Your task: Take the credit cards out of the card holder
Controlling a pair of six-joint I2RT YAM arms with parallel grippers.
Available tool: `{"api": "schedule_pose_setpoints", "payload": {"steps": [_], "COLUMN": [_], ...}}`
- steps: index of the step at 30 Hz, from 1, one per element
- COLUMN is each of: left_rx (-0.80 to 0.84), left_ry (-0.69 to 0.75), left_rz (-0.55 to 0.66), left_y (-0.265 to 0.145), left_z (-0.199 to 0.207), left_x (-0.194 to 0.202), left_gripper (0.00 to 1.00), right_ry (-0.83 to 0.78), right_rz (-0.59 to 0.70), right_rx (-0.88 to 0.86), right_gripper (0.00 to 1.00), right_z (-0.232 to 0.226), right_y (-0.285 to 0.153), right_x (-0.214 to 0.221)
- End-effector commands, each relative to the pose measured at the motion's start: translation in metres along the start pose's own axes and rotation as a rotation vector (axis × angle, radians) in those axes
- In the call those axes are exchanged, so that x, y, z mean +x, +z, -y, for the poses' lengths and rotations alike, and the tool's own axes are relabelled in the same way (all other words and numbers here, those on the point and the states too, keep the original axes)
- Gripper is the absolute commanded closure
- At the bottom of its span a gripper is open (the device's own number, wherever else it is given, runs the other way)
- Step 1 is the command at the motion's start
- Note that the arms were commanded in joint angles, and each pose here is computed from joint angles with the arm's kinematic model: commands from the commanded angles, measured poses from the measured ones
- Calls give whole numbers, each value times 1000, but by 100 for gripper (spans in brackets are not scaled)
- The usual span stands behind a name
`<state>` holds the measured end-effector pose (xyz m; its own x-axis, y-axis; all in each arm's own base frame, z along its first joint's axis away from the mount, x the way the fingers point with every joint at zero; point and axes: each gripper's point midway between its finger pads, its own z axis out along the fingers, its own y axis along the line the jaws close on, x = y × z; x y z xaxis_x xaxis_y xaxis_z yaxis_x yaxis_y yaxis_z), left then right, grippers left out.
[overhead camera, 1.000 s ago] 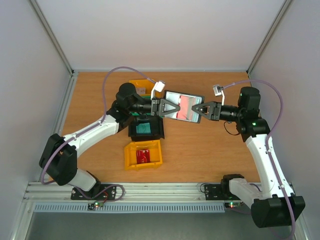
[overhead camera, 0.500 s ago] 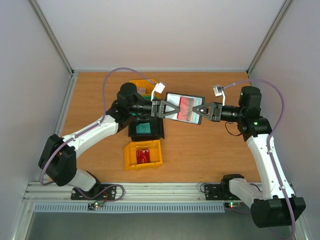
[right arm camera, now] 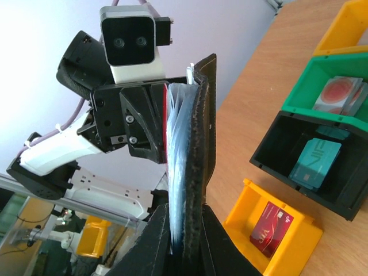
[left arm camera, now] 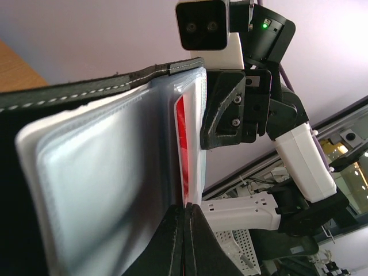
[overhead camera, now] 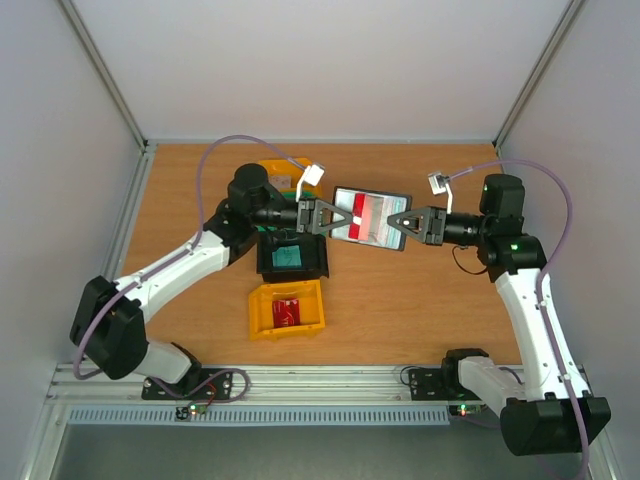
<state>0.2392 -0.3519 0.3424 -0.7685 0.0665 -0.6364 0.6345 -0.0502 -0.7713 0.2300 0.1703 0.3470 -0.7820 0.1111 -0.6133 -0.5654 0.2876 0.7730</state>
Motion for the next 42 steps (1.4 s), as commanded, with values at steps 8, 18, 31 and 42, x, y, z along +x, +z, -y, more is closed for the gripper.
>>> {"api": "schedule_pose_setpoints", "payload": {"steps": [8, 18, 31, 42], "left_rx": [-40, 38, 110, 110], "left_ry": [88, 106, 31, 0], "left_rz": [22, 13, 9, -6], "left_y": [-12, -1, 10, 22], "left_z": [7, 15, 20, 18], "left_x": [-5, -8, -8, 1], "left_gripper": [100, 92, 74, 88], "right_ry": [-40, -38, -46, -57], "right_rz": [13, 12, 3, -4], "right_rx": [1, -27, -36, -50], "right_gripper": [99, 99, 99, 99], "right_z": [-10, -12, -14, -17], "right_y": [-7, -6, -6, -6], "right_x": [-2, -7, -8, -10]}}
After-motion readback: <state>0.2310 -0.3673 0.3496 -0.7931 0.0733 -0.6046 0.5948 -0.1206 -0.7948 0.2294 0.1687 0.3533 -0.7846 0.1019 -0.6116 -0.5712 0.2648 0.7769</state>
